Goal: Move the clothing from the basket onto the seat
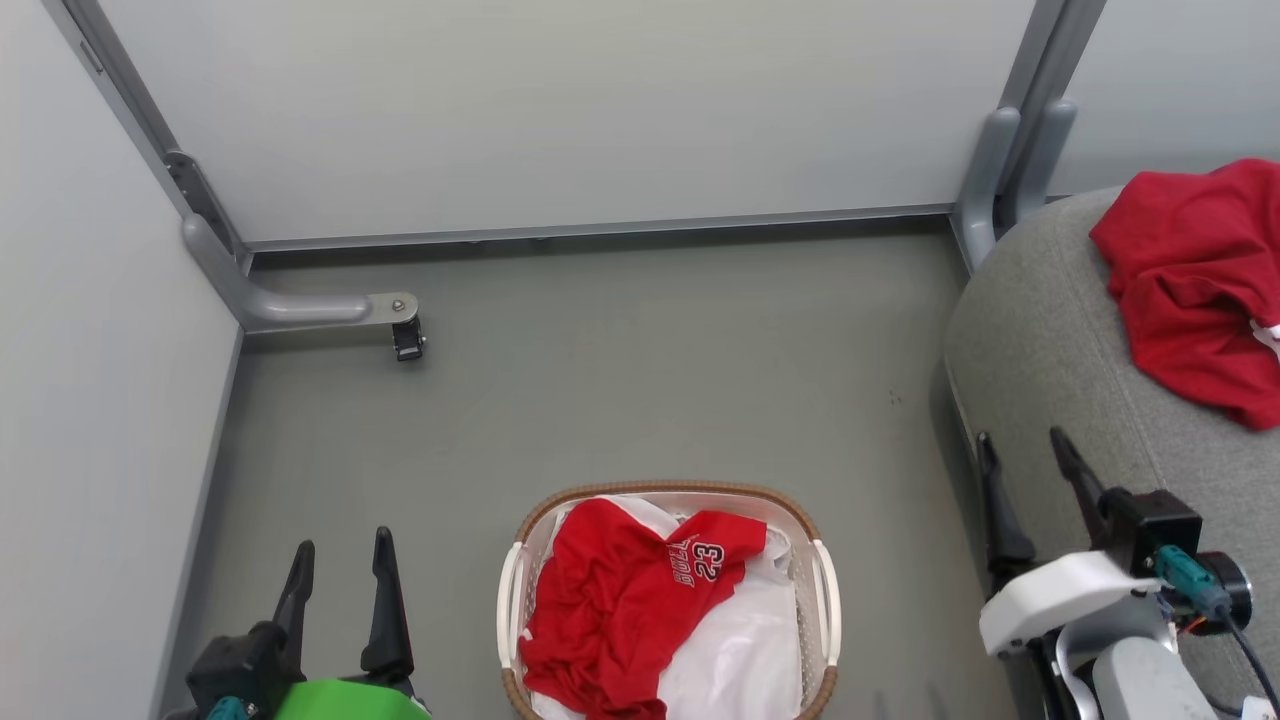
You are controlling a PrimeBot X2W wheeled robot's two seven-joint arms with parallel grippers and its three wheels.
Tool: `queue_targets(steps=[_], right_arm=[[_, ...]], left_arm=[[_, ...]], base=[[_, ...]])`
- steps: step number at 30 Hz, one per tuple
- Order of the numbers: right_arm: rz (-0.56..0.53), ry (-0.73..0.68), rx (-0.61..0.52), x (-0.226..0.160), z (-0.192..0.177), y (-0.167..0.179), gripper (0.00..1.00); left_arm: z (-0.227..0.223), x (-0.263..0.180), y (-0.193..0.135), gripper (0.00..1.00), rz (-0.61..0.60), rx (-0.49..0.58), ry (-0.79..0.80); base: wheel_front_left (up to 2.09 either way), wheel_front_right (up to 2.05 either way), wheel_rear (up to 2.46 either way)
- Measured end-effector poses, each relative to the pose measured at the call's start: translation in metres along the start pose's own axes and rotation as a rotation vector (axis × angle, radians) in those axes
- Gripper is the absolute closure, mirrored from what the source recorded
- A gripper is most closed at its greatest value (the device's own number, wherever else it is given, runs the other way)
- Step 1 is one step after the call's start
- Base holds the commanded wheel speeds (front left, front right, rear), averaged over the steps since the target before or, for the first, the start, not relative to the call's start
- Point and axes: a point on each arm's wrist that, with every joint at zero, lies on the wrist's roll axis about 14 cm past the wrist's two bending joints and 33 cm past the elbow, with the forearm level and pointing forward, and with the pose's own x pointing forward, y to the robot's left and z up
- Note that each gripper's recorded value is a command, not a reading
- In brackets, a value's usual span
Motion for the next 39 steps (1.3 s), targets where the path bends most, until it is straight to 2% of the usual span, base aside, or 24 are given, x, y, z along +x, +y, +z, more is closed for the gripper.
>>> queue_targets(steps=[8,39], right_arm=[[0.051,0.030,0.013,-0.018,-0.011,0.019,0.00],[0.074,0.044,0.022,-0.018,-0.016,0.027,0.00]], left_arm=[[-0.009,-0.009,0.004,0.00,0.009,0.003,0.019],[-0.023,-0.013,0.005,0.00,-0.003,-0.008,0.055]], base=[[0.00,0.00,0.00],[0.00,0.00,0.00]])
